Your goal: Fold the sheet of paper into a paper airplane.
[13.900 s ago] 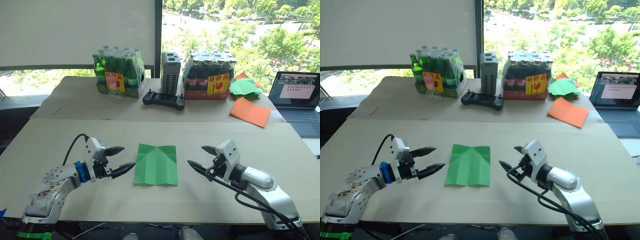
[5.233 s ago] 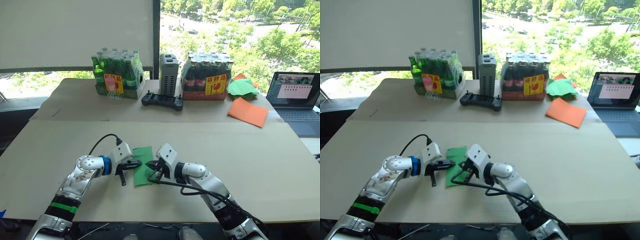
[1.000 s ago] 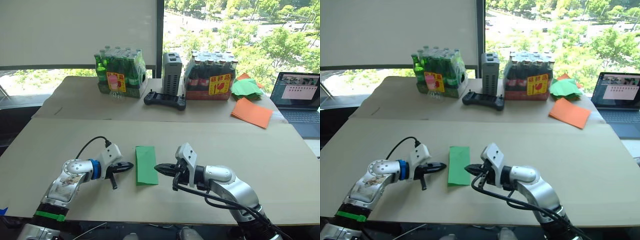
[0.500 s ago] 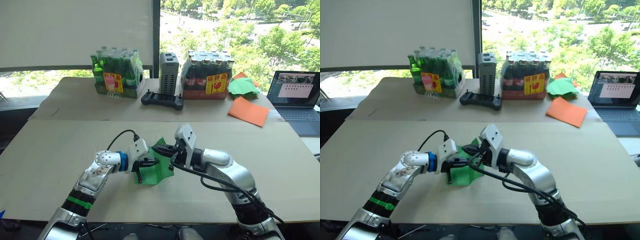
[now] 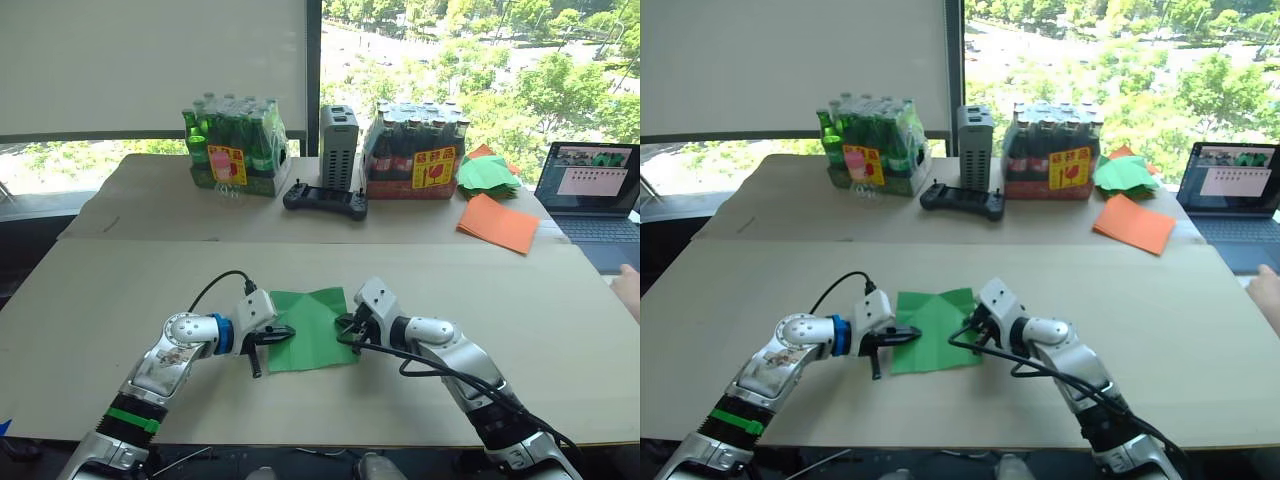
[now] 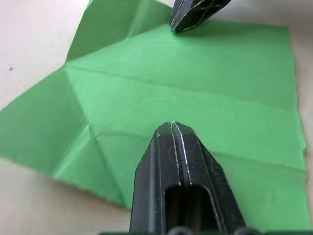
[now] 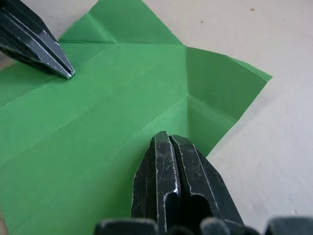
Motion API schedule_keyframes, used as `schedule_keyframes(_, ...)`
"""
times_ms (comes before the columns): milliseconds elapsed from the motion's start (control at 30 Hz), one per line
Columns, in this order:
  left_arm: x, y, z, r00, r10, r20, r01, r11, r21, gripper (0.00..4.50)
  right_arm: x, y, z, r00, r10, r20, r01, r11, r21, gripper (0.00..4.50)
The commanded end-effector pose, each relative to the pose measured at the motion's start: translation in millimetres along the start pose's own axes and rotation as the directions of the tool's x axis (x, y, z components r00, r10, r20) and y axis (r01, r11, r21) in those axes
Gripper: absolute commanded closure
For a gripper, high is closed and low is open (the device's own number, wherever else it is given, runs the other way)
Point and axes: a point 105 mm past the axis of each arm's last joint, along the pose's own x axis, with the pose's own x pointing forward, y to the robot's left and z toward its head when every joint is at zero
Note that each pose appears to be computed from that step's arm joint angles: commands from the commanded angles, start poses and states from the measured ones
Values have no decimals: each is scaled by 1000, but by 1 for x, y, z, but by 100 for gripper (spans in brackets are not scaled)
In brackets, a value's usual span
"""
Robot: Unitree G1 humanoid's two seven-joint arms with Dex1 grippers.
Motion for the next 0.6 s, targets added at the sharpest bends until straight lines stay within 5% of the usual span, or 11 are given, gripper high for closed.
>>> schedule_keyframes(33,-2,-1,-13,998,24,-55,-25,1000,-6,450,-1,4,-6,1000,-5,-7,5,1000,-4,447)
schedule_keyframes(167,0,-4,-14,998,30,-52,-31,999,-13,450,2,2,-10,999,-31,-22,31,1000,-6,447)
schedule_keyframes(300,2,-5,-12,999,27,-45,-28,1000,-14,450,0,-3,11,994,-66,87,64,998,24,447)
schedule_keyframes(500,2,-2,-10,999,32,-43,-32,999,-3,450,-5,-16,32,977,-126,171,109,989,104,216)
schedule_keyframes(600,3,-2,-9,999,30,-41,-30,1000,3,450,-3,-25,33,971,-162,173,138,980,143,190)
